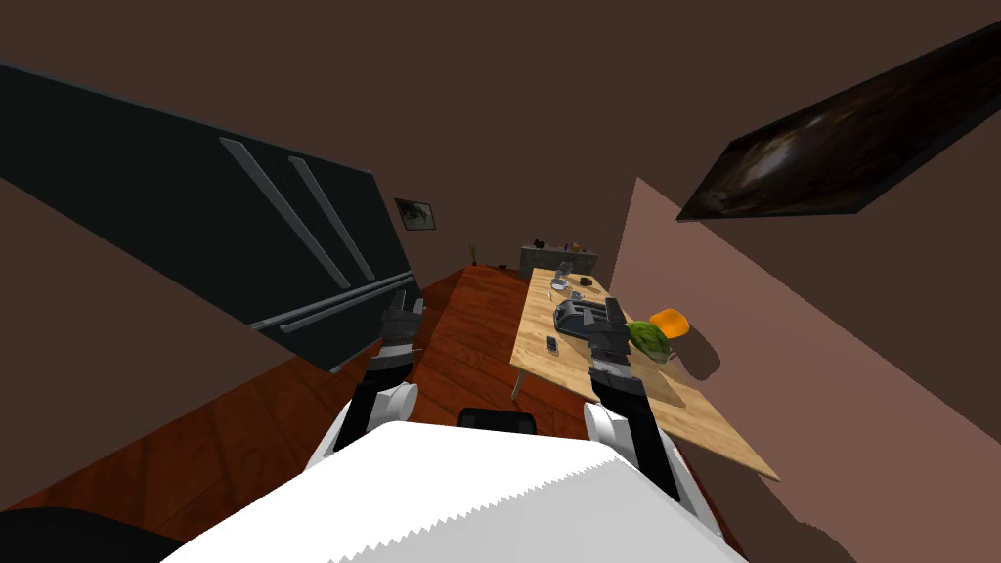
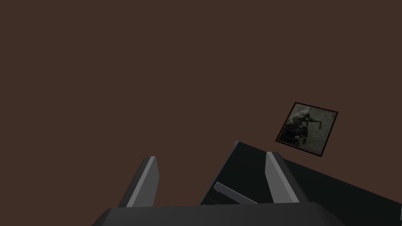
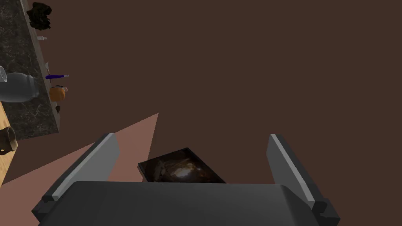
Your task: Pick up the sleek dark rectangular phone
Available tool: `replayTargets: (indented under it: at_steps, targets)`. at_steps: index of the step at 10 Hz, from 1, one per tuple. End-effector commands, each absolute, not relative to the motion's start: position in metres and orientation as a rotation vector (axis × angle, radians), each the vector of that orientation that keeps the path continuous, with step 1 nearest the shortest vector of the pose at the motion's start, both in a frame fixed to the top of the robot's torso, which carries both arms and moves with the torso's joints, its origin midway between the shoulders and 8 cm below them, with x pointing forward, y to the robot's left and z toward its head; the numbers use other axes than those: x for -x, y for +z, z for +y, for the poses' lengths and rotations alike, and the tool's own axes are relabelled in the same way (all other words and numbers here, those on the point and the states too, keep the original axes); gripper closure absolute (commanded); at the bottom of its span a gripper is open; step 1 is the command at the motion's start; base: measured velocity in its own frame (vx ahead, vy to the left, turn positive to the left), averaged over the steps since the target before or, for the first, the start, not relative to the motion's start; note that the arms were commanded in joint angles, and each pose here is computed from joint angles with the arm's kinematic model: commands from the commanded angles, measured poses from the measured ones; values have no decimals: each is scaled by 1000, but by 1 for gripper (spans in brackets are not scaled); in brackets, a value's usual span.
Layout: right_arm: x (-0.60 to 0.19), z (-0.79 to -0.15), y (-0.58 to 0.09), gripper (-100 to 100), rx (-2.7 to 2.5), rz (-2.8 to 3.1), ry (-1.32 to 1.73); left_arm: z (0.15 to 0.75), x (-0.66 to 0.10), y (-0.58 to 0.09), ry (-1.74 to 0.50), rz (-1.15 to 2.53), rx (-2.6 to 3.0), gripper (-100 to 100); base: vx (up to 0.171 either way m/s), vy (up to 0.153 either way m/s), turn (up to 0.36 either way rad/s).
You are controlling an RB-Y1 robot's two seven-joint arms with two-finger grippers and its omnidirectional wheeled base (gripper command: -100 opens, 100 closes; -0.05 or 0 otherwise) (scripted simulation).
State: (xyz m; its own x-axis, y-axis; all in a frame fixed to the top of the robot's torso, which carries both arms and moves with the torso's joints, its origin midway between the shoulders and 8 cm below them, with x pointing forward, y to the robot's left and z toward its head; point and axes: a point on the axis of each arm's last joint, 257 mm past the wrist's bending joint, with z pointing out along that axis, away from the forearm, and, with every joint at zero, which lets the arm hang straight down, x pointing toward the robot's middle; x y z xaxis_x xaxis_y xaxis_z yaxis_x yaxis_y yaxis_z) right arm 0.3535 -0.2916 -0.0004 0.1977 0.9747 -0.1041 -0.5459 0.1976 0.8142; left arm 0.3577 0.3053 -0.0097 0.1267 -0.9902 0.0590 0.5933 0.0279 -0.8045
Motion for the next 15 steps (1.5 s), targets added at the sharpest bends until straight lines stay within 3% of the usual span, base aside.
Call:
replayTargets:
  at_steps: [1, 5, 11, 15]
  targets:
    - [-355, -292, -7, -100, -729, 758, 1208, 305, -358, -10, -1356, 630, 806, 0, 6, 18, -52]
    - [-361, -307, -47, -100, -793, 866, 1201, 305, -358, -10, -1356, 630, 806, 0, 21, 80, -92]
    - [-358, -373, -159, -100, -1098, 1035, 1127, 305, -358, -10, -1356, 630, 806, 0, 38, 164, -123]
    - [-346, -409, -209, -100, -1255, 1076, 1063, 305, -358, -10, -1356, 630, 806, 0, 48, 104, -60]
